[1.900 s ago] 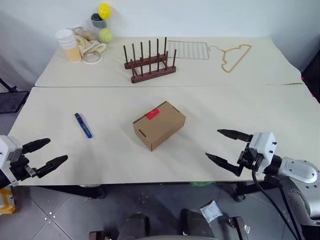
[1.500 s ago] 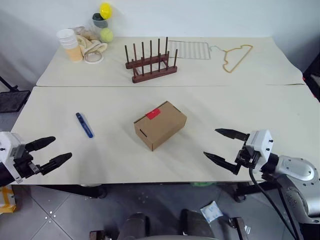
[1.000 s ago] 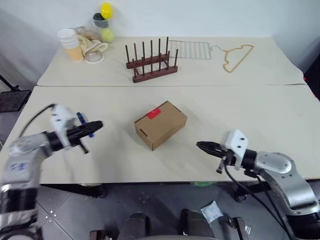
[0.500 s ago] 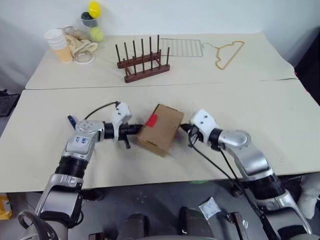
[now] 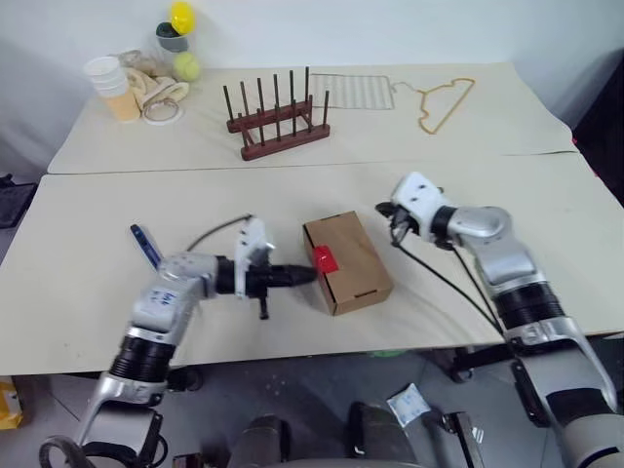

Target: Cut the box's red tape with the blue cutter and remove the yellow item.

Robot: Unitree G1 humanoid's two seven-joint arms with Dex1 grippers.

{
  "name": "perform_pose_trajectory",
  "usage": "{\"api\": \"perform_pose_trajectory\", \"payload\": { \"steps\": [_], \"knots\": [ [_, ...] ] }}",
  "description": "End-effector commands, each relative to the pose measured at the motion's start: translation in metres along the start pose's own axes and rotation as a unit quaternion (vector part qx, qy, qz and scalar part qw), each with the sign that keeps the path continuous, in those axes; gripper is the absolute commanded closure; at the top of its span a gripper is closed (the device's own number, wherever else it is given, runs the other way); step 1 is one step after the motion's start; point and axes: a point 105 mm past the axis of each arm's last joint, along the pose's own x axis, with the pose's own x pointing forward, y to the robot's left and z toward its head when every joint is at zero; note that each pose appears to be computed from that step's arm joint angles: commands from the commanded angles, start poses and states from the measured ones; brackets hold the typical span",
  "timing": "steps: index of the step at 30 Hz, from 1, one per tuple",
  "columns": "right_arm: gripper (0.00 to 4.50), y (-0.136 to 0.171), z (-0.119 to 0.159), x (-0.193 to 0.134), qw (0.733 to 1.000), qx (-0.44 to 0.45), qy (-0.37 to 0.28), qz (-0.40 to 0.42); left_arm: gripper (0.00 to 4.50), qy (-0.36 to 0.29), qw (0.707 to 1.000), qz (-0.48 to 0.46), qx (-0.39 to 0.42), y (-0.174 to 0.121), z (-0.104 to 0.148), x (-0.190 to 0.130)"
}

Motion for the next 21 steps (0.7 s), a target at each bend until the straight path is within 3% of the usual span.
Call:
{"api": "perform_pose_trajectory", "payload": {
  "steps": [1, 4, 8, 15, 21],
  "knots": [
    [4.5, 0.009, 0.007, -0.031, 0.999, 0.008, -0.013, 0.029, 4.48, -0.042, 0.999, 0.011, 0.022, 0.019, 0.038, -0.02],
    [4.5, 0.04, -0.005, -0.056, 0.996, 0.033, 0.021, 0.085, 4.48, -0.041, 0.995, 0.078, 0.041, 0.059, 0.052, -0.022],
    [4.5, 0.092, -0.02, -0.082, 0.976, 0.107, 0.077, 0.174, 4.48, -0.013, 0.988, 0.141, 0.068, 0.101, 0.052, 0.02],
    [4.5, 0.124, -0.009, -0.081, 0.966, 0.155, 0.073, 0.196, 4.48, 0.02, 0.993, 0.095, 0.069, 0.095, 0.034, 0.076],
    [4.5, 0.119, -0.002, -0.067, 0.972, 0.165, 0.066, 0.152, 4.48, 0.042, 0.997, 0.027, 0.051, 0.077, 0.017, 0.09]
  ]
}}
